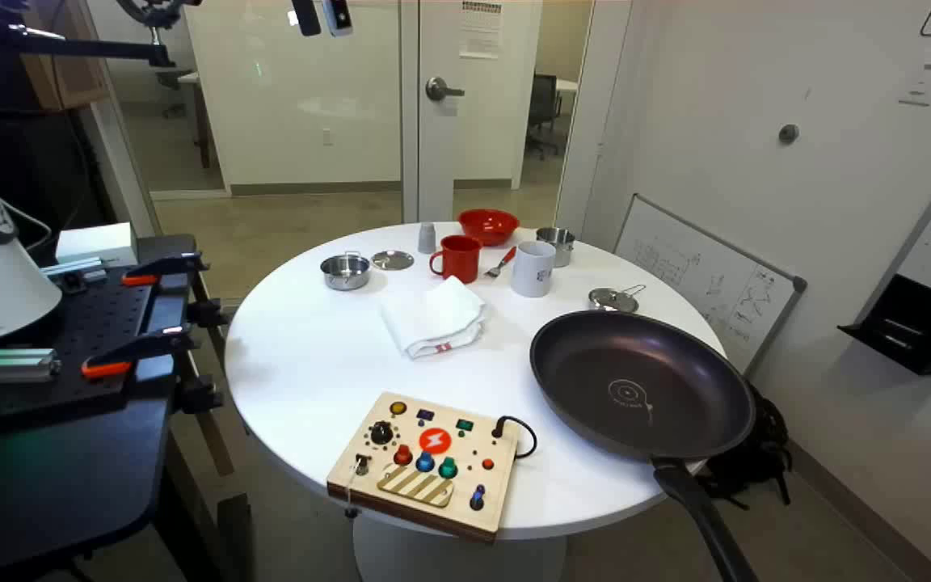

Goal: Put the towel in the pan

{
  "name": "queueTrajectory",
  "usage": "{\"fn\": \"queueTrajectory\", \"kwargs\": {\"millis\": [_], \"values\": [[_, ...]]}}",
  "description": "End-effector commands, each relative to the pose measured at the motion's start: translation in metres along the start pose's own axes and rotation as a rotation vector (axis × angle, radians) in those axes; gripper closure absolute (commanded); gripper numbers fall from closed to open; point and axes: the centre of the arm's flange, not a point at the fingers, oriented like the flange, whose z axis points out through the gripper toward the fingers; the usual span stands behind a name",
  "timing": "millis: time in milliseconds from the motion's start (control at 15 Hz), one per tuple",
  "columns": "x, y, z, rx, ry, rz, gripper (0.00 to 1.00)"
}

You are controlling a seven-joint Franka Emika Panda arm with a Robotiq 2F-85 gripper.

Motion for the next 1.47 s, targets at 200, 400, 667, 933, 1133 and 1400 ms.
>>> {"fn": "queueTrajectory", "kwargs": {"millis": [200, 400, 667, 933, 1133, 1400], "values": [[0.000, 0.000, 0.000, 0.000, 0.000, 0.000, 0.00], [0.000, 0.000, 0.000, 0.000, 0.000, 0.000, 0.00], [0.004, 0.000, 0.002, -0.003, 0.005, -0.027, 0.00], [0.031, -0.013, 0.015, -0.029, -0.026, -0.258, 0.00], [0.060, -0.023, 0.031, -0.026, -0.070, -0.367, 0.00], [0.124, -0.040, 0.077, -0.058, -0.079, -0.480, 0.00]]}}
